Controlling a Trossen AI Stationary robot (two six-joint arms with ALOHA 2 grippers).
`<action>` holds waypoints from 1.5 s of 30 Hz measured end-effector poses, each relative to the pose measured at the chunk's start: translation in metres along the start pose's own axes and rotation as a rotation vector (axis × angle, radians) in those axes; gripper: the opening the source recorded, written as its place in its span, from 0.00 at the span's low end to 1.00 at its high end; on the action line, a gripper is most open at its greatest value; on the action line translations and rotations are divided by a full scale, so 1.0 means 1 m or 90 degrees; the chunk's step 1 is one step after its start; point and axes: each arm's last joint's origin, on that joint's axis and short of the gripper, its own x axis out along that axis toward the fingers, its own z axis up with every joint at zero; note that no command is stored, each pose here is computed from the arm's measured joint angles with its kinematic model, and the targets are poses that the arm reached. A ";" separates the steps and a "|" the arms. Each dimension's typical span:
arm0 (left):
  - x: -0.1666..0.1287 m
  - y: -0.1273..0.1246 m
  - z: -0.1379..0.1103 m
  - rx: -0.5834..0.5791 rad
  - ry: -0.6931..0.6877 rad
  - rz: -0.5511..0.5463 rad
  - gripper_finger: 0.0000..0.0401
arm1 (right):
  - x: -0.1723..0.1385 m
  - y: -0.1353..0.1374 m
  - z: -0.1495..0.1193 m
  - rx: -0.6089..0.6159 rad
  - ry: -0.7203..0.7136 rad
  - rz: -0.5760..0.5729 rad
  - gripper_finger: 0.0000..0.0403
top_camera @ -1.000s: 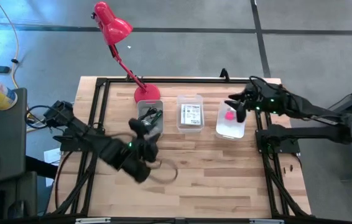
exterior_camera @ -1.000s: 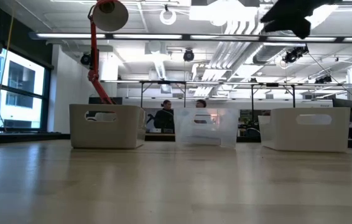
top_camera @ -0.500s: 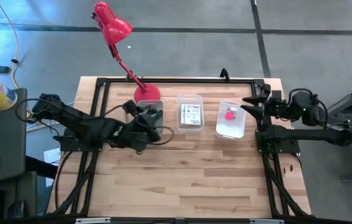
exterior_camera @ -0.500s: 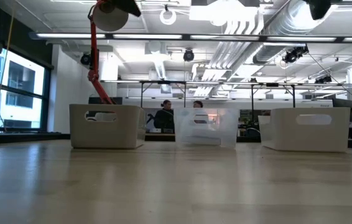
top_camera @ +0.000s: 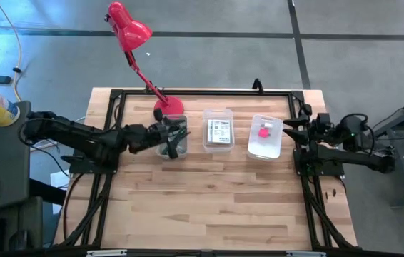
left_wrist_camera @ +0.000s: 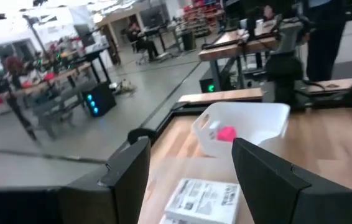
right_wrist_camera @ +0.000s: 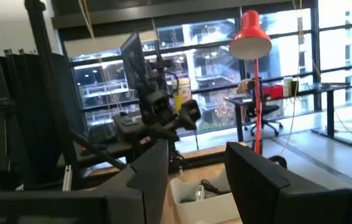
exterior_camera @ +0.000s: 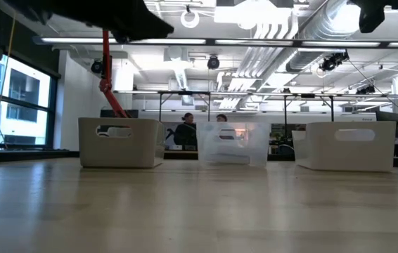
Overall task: Pick and place items into bin
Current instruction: Return to Home Position
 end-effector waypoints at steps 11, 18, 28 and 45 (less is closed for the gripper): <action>-0.040 0.026 -0.005 0.003 -0.045 0.017 0.54 | -0.021 0.000 -0.002 -0.006 0.004 -0.020 0.38; -0.092 0.028 -0.017 -0.024 -0.075 0.074 0.54 | -0.017 -0.002 -0.006 -0.025 -0.036 -0.022 0.38; -0.127 0.014 -0.041 -0.042 -0.065 0.092 0.54 | -0.002 -0.006 -0.036 0.028 -0.051 0.023 0.37; -0.113 0.033 -0.066 -0.066 -0.168 0.018 0.54 | -0.001 -0.003 -0.034 0.018 -0.095 0.072 0.38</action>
